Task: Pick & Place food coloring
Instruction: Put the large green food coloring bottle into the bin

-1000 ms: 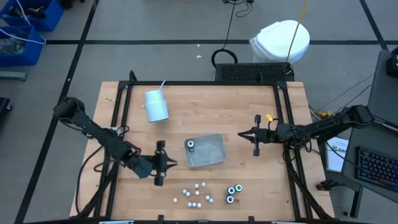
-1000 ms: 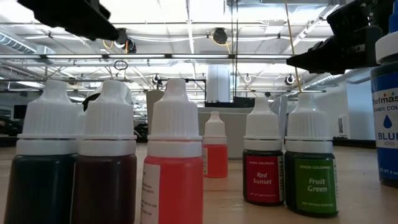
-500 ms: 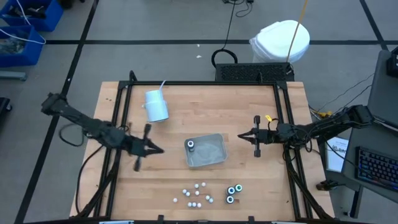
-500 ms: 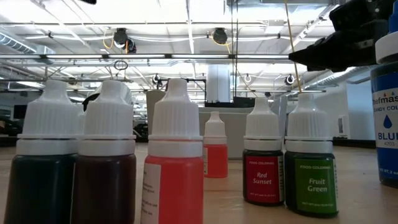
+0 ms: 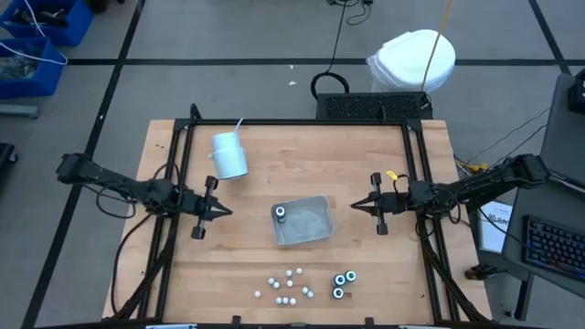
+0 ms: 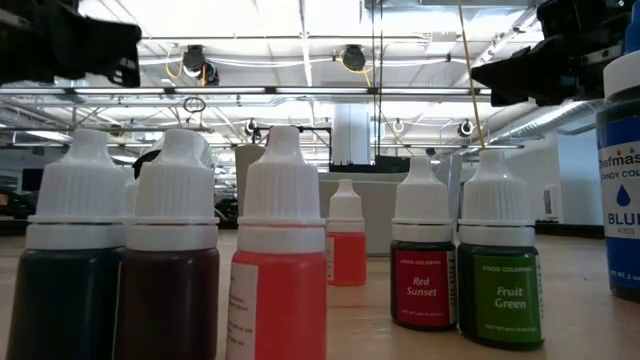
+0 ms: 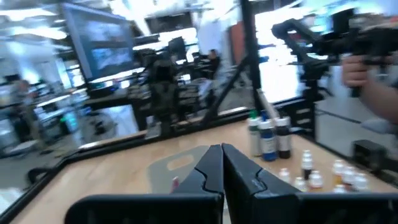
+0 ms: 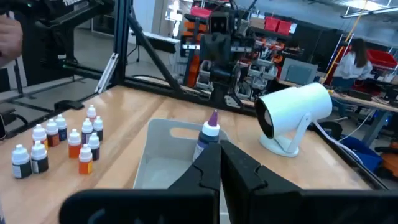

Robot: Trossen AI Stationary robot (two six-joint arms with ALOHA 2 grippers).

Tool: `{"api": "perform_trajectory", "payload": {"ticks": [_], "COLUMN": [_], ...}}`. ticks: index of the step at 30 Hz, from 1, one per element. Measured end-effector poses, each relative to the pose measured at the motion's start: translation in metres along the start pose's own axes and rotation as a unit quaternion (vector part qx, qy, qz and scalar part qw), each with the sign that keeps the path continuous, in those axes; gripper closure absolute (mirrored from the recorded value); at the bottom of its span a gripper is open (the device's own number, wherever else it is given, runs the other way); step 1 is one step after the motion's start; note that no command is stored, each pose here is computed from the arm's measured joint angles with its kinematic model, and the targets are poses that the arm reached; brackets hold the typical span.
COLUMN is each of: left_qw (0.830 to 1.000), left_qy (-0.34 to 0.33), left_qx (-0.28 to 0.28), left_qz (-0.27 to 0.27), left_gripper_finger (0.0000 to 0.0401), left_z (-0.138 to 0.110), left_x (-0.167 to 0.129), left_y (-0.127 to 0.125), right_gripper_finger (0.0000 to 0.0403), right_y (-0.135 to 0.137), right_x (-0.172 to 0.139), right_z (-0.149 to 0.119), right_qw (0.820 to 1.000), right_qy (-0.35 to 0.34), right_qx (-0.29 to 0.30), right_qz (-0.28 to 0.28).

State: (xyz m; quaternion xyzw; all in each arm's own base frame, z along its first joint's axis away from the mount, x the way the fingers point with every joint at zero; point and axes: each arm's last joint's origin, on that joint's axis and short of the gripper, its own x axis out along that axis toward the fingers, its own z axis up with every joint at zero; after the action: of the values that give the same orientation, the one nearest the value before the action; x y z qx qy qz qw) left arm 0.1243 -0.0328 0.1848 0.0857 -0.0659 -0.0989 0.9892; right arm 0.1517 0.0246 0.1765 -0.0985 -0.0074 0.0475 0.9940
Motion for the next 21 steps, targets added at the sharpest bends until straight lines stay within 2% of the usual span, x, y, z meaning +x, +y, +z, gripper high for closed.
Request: {"api": "perform_trajectory", "payload": {"ticks": [3, 6, 8, 11, 14, 19, 21], "left_qw": [0.999, 0.998, 0.997, 0.996, 0.996, 0.996, 0.996], "left_qy": [-0.001, 0.007, 0.008, 0.009, 0.009, 0.01, 0.01], "left_qx": [-0.02, -0.028, -0.029, -0.033, -0.027, -0.021, -0.024], "left_qz": [0.034, 0.061, 0.073, 0.078, 0.079, 0.083, 0.083], "left_gripper_finger": [0.0382, 0.0372, 0.0368, 0.0366, 0.0365, 0.0364, 0.0364], "left_z": [-0.004, -0.006, -0.006, -0.006, -0.006, -0.006, -0.006], "left_x": [-0.002, -0.002, -0.002, -0.002, -0.002, -0.002, -0.002], "left_y": [0.001, 0.003, 0.003, 0.004, 0.004, 0.004, 0.004], "right_gripper_finger": [0.0403, 0.0403, 0.0403, 0.0403, 0.0403, 0.0403, 0.0401], "right_y": [0.003, 0.01, 0.018, 0.032, 0.05, 0.082, 0.092], "right_x": [0.006, 0.015, 0.018, 0.022, 0.023, 0.022, 0.018], "right_z": [0.011, 0.028, 0.043, 0.071, 0.092, 0.117, 0.119], "right_qw": [1.0, 0.991, 0.984, 0.983, 0.978, 0.972, 0.969], "right_qy": [0.026, 0.118, 0.166, 0.183, 0.202, 0.216, 0.223], "right_qx": [-0.017, -0.051, -0.054, -0.026, -0.034, -0.097, -0.105], "right_qz": [-0.005, -0.028, -0.023, 0.015, 0.042, 0.0, -0.003]}}
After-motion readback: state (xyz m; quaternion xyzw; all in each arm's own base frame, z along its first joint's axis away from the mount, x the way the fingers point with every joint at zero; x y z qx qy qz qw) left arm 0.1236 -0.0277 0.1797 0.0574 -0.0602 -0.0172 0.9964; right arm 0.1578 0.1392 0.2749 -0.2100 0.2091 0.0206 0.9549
